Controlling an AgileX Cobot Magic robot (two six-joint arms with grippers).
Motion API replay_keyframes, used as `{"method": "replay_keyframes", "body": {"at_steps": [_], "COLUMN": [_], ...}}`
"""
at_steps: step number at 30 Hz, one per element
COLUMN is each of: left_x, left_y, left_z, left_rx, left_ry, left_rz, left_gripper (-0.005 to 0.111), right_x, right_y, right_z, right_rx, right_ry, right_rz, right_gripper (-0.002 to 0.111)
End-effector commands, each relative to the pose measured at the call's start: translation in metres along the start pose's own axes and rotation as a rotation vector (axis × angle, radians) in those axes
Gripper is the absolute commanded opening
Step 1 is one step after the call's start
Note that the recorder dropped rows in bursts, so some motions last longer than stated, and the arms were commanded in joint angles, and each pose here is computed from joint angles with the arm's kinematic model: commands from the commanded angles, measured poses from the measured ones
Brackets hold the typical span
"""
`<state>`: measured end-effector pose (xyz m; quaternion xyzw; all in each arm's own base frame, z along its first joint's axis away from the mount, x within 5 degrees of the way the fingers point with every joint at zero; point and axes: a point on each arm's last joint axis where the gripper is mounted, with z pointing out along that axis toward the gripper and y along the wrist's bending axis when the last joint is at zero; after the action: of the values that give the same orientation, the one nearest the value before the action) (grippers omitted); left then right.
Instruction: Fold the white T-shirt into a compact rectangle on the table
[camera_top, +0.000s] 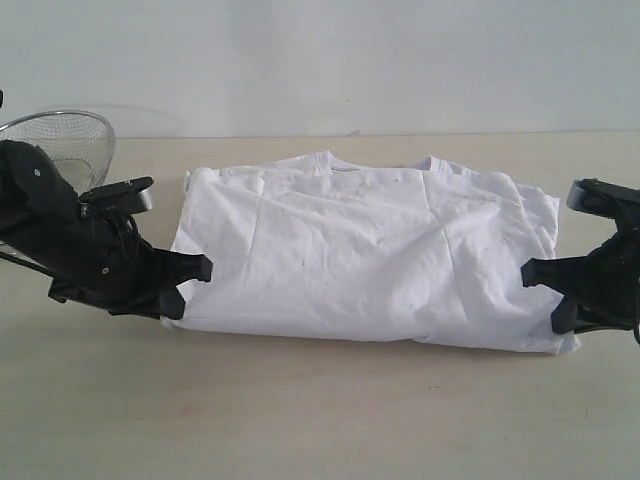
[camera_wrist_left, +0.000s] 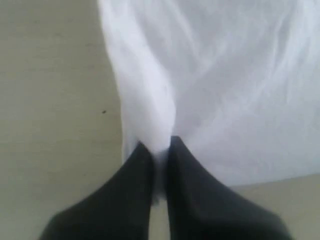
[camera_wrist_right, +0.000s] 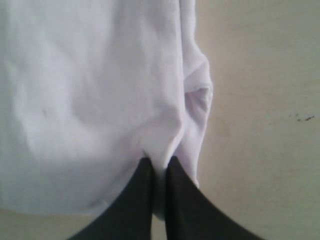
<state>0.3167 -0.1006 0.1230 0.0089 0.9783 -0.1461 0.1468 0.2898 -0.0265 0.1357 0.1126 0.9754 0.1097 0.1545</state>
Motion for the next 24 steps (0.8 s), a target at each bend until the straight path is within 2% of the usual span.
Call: {"method": "replay_keyframes", "body": {"at_steps": [1,9,18,21,24], "left_x": [0.004,0.007,0.014,0.016,0.018], "left_y": [0.004,0.006,0.006,0.005,0.005], "left_z": [0.002,0.001,0.001,0.000,0.000], "left_rx": [-0.049,-0.071,-0.064,-0.061,-0.057], "left_ry": [0.036,0.066,0.140,0.165,0.195], "left_rz": [0.023,0.044,0.045,0.046,0.062], "left_gripper": [0.005,0.005,0.005,0.014,0.034], "right_x": [0.000,0.001,0.001,0.001,0.000], "right_y": [-0.003,-0.007,-0.007,-0.007,-0.007], "right_z": [-0.003,-0.007,-0.007,-0.007,-0.007], "right_rx": [0.017,0.072,0.076,0.076,0.076], "right_ry": [-0.015,-0.005,-0.009,-0.011,-0.012], "right_rz": [-0.011,-0.006,0.000,0.002,0.002], "right_gripper": [0.000,0.000,0.000,0.000,0.000]}}
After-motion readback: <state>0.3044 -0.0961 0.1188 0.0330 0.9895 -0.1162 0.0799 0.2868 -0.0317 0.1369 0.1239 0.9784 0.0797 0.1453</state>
